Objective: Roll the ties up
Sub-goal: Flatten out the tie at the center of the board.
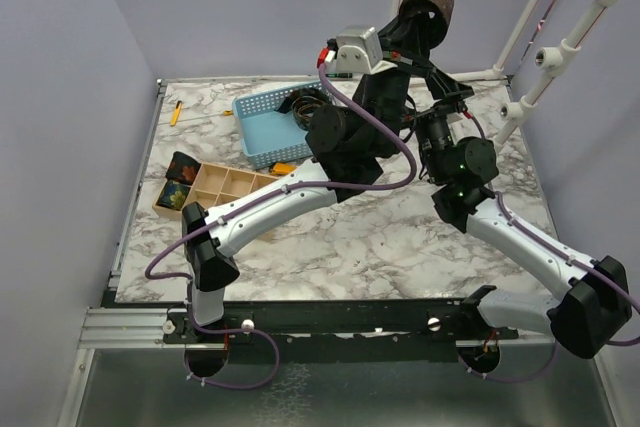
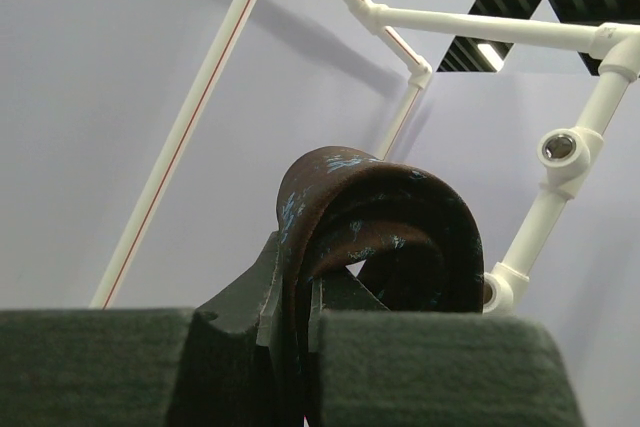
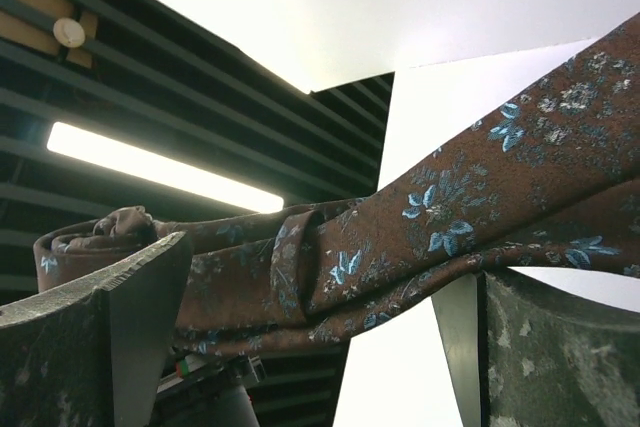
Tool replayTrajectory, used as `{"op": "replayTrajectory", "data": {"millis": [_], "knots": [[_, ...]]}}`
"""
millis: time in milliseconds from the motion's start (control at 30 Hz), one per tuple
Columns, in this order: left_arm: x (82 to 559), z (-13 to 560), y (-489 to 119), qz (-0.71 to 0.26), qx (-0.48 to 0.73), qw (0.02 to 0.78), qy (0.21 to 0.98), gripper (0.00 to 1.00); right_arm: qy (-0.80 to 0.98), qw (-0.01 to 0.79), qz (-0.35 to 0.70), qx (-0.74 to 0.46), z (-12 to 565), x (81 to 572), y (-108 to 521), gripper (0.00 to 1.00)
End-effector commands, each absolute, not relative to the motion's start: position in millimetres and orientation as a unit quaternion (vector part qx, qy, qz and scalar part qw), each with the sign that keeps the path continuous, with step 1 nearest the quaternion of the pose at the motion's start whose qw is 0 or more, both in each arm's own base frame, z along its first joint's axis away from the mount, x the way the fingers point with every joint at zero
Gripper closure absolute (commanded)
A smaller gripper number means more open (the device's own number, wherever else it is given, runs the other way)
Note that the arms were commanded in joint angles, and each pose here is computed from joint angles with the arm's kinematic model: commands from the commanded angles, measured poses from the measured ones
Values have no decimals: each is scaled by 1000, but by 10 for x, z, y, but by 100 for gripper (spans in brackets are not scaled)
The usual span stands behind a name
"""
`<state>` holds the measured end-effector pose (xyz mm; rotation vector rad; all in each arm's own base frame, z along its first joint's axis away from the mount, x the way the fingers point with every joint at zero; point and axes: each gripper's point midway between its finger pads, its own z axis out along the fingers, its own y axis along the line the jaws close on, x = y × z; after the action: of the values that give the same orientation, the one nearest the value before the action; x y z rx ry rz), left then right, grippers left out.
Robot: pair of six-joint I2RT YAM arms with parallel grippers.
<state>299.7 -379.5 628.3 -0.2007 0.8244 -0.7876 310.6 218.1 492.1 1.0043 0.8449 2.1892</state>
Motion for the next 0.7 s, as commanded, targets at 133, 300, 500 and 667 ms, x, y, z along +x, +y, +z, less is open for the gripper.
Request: {"op": "replayTrajectory", "data": {"millis": [133, 300, 500, 667], "knots": [[2742, 6717, -3522, -412, -109, 839, 338, 100, 318, 252, 835, 372, 4880, 3180, 2294, 1], [2708, 6805, -3545, -432, -112, 834, 324, 100, 318, 248, 837, 370, 4882, 3188, 2314, 1], [2664, 6872, -3561, -457, -115, 824, 314, 100, 300, 252, 836, 385, 4831, 3228, 2241, 13], [2662, 6822, -3567, -454, -110, 824, 321, 100, 289, 251, 847, 370, 4926, 3215, 2254, 28]]}}
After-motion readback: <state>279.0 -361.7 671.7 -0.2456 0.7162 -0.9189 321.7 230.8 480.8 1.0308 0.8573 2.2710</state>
